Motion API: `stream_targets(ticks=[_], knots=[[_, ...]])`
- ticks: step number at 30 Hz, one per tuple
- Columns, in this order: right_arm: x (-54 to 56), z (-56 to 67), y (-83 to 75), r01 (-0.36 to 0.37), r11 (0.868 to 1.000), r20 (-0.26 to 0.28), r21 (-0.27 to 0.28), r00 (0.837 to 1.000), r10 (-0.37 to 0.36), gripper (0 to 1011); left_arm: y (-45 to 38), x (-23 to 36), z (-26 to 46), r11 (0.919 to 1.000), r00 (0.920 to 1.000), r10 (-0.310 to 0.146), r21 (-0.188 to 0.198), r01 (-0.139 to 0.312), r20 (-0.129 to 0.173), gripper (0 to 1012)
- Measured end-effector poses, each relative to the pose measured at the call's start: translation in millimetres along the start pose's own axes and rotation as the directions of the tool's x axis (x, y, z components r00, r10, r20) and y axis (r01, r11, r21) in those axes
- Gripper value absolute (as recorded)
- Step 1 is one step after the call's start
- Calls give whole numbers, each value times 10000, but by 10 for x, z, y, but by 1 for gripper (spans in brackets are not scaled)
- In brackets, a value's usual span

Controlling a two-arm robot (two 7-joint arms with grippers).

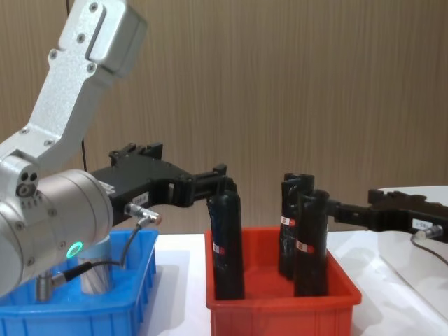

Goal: Pick the cotton swabs from the blue box and place them into the white box.

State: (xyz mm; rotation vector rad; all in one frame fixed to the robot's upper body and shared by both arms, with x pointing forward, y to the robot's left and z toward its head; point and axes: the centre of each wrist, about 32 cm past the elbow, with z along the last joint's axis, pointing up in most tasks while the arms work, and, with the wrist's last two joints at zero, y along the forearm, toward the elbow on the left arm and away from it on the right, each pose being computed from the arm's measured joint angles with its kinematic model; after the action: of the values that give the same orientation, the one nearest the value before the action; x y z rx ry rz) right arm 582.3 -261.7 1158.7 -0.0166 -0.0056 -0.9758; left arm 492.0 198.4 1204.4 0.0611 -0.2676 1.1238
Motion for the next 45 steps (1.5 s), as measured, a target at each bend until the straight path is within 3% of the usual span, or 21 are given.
stream_targets(ticks=[13,45], knots=[[153,-43,203,-484,9988,-355,125,9982,488,1002,0,0,0,10000,10000,1,0,-1,1,1004],[326,-123,461,-1095,9940,-580,75,9923,1097,1002,0,0,0,10000,10000,0,0,0,0,1004]])
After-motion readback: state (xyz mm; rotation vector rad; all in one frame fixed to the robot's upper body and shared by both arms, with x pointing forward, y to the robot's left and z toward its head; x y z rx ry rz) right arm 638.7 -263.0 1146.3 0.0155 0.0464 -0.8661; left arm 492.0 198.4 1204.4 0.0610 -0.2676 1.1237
